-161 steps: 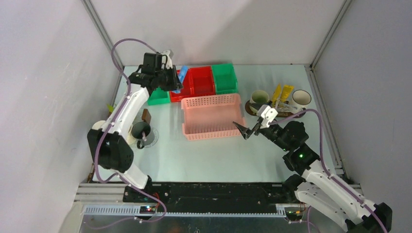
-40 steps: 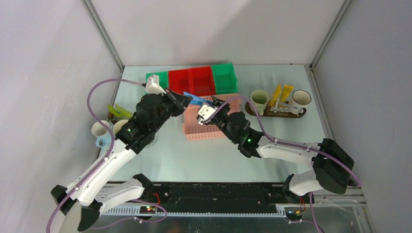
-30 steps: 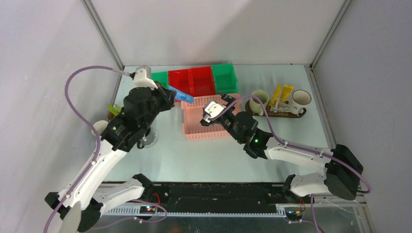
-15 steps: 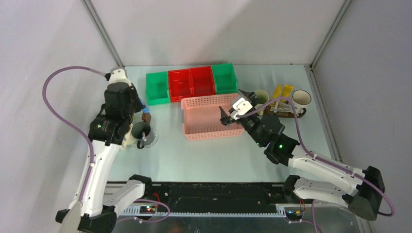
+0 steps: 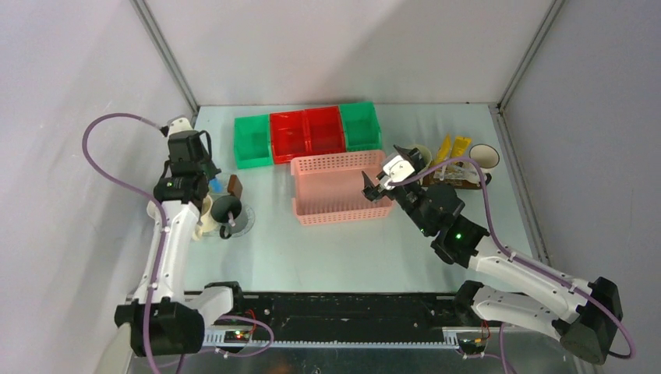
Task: Prepare toiletry sets of a toothbrush and toothpaste on the tray
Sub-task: Place the toothpaste in the toothpaste holder.
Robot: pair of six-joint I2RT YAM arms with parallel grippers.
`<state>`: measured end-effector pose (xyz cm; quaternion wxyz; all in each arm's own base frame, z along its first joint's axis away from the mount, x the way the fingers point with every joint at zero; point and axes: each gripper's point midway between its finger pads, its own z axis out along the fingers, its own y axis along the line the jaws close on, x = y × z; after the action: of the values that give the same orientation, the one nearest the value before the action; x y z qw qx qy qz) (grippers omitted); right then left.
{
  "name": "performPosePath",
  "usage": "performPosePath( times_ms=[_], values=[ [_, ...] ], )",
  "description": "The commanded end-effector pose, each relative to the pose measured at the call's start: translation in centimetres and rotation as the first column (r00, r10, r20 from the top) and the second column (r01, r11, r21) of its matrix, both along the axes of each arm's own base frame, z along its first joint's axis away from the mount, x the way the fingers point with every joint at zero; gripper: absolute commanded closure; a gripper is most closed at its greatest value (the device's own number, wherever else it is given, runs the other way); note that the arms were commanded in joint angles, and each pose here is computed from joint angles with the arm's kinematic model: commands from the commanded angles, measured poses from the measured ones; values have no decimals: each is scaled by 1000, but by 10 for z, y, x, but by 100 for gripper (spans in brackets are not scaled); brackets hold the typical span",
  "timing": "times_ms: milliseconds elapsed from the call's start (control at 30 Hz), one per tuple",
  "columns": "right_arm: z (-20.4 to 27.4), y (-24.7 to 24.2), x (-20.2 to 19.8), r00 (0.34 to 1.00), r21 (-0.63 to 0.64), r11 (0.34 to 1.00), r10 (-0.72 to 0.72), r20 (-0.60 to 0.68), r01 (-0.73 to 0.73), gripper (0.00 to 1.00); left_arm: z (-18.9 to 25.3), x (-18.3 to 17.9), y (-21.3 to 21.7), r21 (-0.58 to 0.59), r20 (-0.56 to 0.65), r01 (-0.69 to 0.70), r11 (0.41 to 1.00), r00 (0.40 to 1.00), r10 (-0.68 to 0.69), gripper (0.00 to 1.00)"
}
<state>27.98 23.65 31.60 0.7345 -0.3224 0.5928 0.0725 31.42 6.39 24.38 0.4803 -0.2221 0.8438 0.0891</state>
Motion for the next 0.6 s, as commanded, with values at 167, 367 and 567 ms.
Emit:
performPosePath(
  times_ms=[167, 367, 567],
  values=[
    [4, -13, 3, 1000, 22, 1000, 1, 21, -2, 1, 9, 40, 22, 3, 129, -31, 1000, 991, 30, 100],
    [1, -21, 10, 1000, 22, 1000, -16, 14, 16, 1, -7, 53, 27, -6, 102, -30, 1000, 994, 30, 100],
    [-2, -25, 15, 1000, 20, 1000, -22, 9, 22, 1, -27, 62, 24, -37, 69, -23, 999, 997, 25, 100]
  ],
)
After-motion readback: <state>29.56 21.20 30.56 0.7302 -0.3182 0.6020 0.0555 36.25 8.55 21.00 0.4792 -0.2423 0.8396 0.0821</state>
